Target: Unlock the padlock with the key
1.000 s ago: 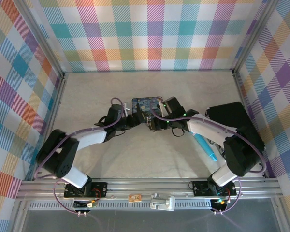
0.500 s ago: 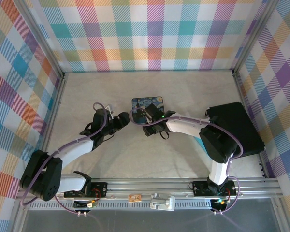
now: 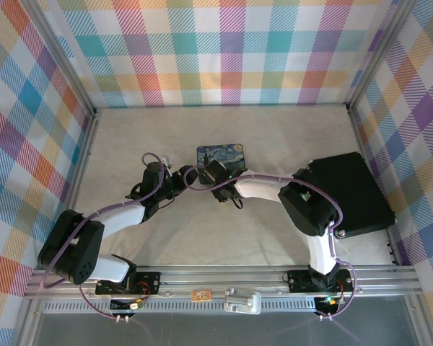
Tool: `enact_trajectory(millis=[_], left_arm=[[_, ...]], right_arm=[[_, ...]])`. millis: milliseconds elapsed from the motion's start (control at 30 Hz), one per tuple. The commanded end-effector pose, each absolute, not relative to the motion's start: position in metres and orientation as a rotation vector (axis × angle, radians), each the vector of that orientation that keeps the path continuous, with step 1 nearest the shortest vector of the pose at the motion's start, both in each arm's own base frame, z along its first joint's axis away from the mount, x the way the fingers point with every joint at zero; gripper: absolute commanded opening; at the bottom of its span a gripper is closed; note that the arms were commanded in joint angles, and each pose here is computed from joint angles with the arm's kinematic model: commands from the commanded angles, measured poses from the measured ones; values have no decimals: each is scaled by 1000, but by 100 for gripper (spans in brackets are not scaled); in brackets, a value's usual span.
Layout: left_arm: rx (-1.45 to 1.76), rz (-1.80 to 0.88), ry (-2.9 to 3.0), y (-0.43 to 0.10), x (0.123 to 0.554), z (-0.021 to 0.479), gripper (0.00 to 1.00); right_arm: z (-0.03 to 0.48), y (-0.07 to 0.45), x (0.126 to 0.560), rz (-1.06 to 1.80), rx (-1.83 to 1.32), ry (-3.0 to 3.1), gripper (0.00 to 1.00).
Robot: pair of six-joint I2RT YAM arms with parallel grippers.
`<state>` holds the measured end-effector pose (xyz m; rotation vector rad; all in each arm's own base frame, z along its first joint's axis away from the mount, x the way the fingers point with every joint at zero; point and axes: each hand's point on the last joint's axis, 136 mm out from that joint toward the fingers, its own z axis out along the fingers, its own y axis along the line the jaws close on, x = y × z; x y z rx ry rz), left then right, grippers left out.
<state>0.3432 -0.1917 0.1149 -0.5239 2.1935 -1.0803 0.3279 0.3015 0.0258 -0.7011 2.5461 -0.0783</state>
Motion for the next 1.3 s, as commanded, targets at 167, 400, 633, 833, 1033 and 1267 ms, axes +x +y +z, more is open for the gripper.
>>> enact_trajectory(millis=[167, 400, 633, 833, 1033, 1267], left_arm=[[-529, -1133, 2183, -196, 345, 112, 68], [-478, -1171, 2170, -199, 339, 114, 67], [-398, -1146, 2160, -200, 338, 128, 67], [-350, -1179, 2156, -206, 333, 127, 65], [-346, -1192, 2165, -215, 332, 116, 61], [-350, -1273, 2176, -238, 339, 108, 46]], right_arm=[[23, 292, 333, -192, -706, 2521, 25], [38, 312, 326, 65, -785, 2515, 7], [50, 327, 325, 347, -832, 2563, 0], [57, 339, 322, 618, -812, 2580, 0], [68, 348, 315, 850, -834, 2575, 0], [79, 348, 305, 1108, -845, 2556, 0]])
